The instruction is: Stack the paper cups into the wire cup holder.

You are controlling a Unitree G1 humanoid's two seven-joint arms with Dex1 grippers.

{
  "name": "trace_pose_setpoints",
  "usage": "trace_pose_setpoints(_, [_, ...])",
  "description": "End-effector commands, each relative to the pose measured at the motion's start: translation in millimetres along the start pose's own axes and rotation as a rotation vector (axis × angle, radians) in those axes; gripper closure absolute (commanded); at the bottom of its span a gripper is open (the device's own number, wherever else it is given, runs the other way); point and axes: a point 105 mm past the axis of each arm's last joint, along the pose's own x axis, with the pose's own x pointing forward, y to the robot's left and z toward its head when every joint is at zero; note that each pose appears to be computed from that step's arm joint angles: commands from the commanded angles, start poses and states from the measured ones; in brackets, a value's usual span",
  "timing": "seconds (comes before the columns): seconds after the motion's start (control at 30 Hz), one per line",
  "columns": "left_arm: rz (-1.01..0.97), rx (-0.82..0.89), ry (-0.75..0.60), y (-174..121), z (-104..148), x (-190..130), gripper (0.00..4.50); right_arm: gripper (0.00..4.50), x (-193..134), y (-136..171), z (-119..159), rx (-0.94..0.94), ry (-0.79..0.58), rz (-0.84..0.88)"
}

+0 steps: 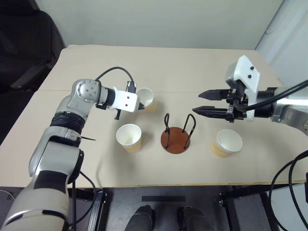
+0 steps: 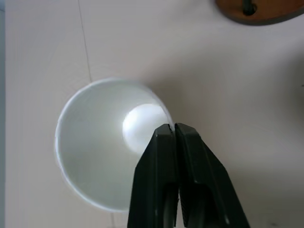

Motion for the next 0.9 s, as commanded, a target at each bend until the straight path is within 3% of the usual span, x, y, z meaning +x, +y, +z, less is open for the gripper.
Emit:
trace_pose_setpoints(0.03, [0.03, -0.024, -0.039, 9.0, 5.3, -8.6, 4.48, 2.07, -10.3, -7.1, 7.4, -0.03, -0.028, -0.05])
trace_pose_setpoints(0.43, [0.014, -0.239, -0.166, 31.3, 18.6, -36.8, 4.48, 2.07, -17.7, -6.3, -1.0, -0.018, 0.004, -0.036])
trace_pose_setpoints(0.9, [-0.021, -0.297, -0.386, 63.3, 75.7, -70.9, 4.48, 2.07, -25.3, 9.0, -7.8, -0.054, 0.063, 0.036])
